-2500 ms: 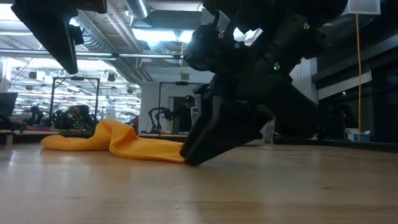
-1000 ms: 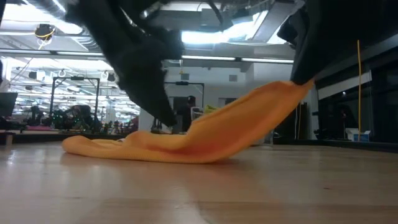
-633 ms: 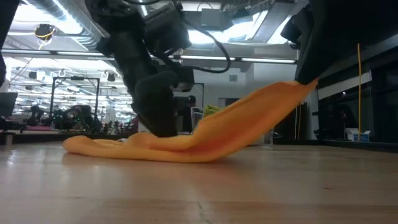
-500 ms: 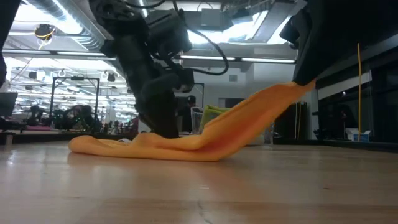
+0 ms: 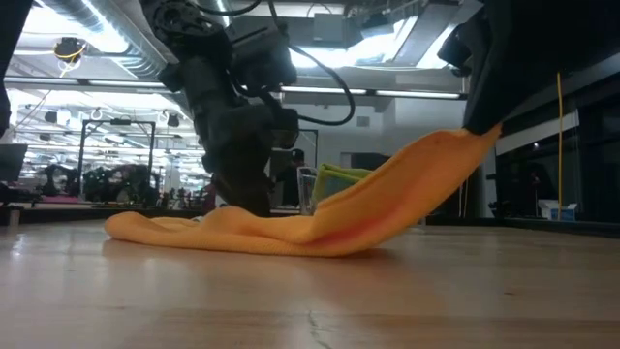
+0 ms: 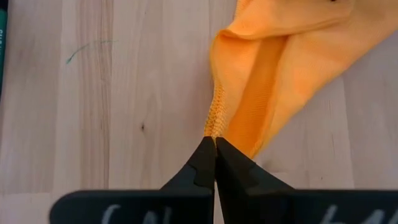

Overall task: Fold microfiber towels
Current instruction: Fold the orange microfiber towel

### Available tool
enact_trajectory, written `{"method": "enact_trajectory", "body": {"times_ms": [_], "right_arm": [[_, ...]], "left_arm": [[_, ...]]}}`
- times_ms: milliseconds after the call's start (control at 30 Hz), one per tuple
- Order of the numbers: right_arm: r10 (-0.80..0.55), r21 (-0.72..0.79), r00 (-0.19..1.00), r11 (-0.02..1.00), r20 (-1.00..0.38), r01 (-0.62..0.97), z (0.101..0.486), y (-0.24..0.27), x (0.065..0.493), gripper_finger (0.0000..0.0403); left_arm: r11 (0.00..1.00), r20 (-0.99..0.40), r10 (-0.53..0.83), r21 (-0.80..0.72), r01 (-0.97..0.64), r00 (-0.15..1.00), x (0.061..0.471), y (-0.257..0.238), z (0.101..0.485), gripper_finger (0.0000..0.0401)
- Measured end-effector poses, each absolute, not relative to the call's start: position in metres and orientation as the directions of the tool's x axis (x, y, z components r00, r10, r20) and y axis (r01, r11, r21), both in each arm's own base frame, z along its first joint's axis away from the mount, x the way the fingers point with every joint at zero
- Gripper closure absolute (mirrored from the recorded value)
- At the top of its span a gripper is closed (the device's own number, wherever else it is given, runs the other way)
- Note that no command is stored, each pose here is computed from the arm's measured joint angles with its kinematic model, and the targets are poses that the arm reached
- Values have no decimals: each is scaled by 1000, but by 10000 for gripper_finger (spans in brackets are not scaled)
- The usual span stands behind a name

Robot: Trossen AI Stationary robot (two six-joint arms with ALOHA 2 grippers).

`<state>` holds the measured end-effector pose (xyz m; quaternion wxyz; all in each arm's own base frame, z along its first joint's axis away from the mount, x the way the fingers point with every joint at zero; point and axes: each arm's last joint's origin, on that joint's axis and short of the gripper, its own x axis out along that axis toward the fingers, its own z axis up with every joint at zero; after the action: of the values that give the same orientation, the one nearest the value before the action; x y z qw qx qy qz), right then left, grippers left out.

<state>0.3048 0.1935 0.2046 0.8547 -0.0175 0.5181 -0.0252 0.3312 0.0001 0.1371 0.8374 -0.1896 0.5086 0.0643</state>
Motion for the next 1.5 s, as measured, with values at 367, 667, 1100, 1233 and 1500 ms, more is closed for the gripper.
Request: {"method": "enact_trajectory", "body": {"times_ms": [367, 667, 1100, 1233, 1500], "right_arm": [[-61, -55, 462, 998, -885, 27, 205, 193, 305, 397], [-61, -54, 462, 998, -885, 29, 205, 193, 305, 397], [-171, -147, 468, 985, -867, 89, 206, 188, 302, 399], [-268, -231, 503, 963, -822, 136, 219, 180, 298, 399], [-483, -420, 629, 869, -609, 261, 272, 145, 288, 400]], "left_arm": [[916, -862, -153, -308, -259, 484, 332, -6, 138, 261], [954, -870, -87, -214, -212, 486, 332, -25, 138, 321], [969, -835, -120, -216, -120, 537, 324, -67, 189, 400], [981, -802, -45, -148, -126, 596, 309, -75, 241, 401], [973, -636, 207, 54, -225, 744, 263, -61, 337, 401]]}}
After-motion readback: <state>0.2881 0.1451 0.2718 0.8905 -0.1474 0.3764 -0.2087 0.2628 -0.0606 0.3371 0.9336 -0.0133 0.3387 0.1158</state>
